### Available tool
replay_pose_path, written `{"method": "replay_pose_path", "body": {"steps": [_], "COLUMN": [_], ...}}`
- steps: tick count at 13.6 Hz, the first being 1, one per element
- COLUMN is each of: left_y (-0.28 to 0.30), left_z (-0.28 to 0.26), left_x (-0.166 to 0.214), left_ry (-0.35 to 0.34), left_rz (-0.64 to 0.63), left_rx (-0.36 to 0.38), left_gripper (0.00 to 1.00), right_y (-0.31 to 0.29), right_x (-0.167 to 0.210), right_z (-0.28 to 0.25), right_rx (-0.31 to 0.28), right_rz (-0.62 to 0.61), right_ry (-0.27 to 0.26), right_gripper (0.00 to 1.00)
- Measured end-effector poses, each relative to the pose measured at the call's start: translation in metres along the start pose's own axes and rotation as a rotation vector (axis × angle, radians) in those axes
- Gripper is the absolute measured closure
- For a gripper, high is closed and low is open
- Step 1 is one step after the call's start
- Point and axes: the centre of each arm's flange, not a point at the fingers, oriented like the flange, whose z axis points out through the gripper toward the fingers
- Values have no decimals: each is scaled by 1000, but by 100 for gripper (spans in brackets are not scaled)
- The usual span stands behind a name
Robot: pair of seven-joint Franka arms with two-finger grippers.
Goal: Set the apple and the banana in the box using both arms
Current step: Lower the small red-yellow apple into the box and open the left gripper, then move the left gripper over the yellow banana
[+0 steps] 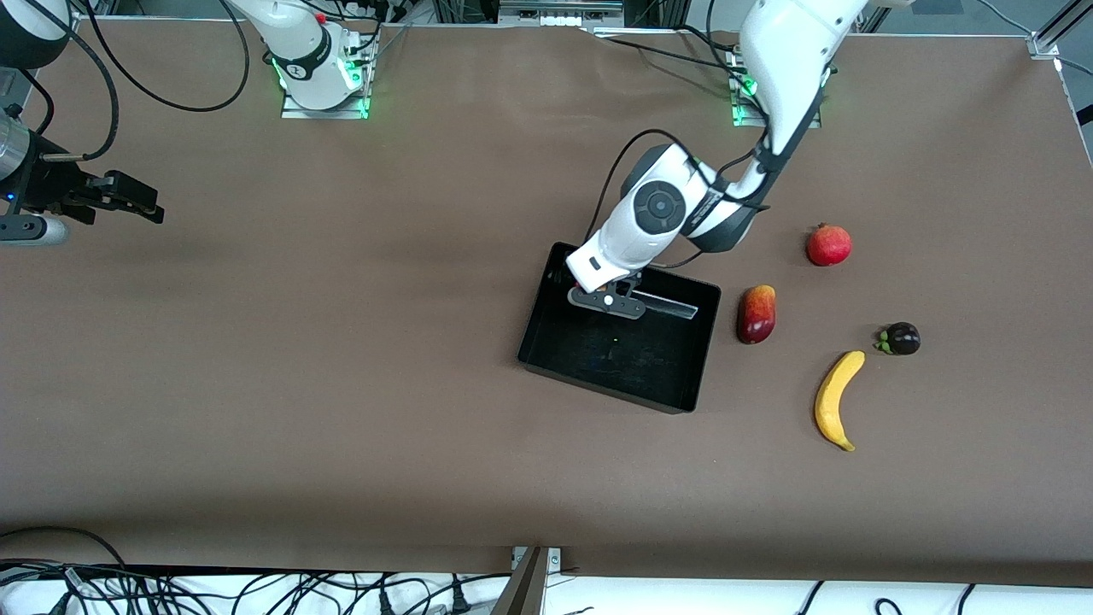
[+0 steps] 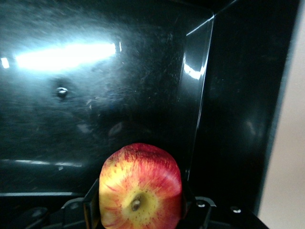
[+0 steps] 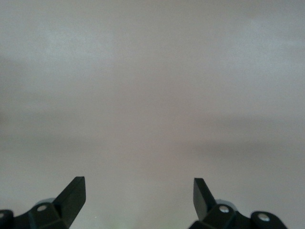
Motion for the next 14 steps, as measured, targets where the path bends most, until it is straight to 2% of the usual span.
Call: {"method": "replay_pose_path", "body": {"steps": [5, 6, 8, 9, 10, 12, 14], "left_y": [4, 4, 4, -2, -13, -53, -115], "left_z": [12, 12, 3, -10, -29, -80, -135], "left_x": [2, 3, 8, 15, 23, 39, 54], "left_ry": [5, 7, 24, 42, 46, 31, 14], "left_rz": [-12, -11, -14, -25, -44, -99, -100], "left_rx": [-5, -6, -10, -12, -6, 18, 40], "left_gripper": [34, 30, 10, 2, 0, 0, 0], "right_y": [2, 2, 2, 2, 2, 3, 7], "right_x": [0, 0, 0, 0, 0, 0, 0], "right_z": [1, 1, 1, 1, 1, 1, 2], "right_rx": [0, 0, 0, 0, 1, 1, 1], "right_rz": [3, 3, 3, 3, 4, 5, 12], "right_ry": [-3, -3, -4, -4, -4, -5, -6], "right_gripper": [0, 0, 0, 0, 0, 0, 0]}}
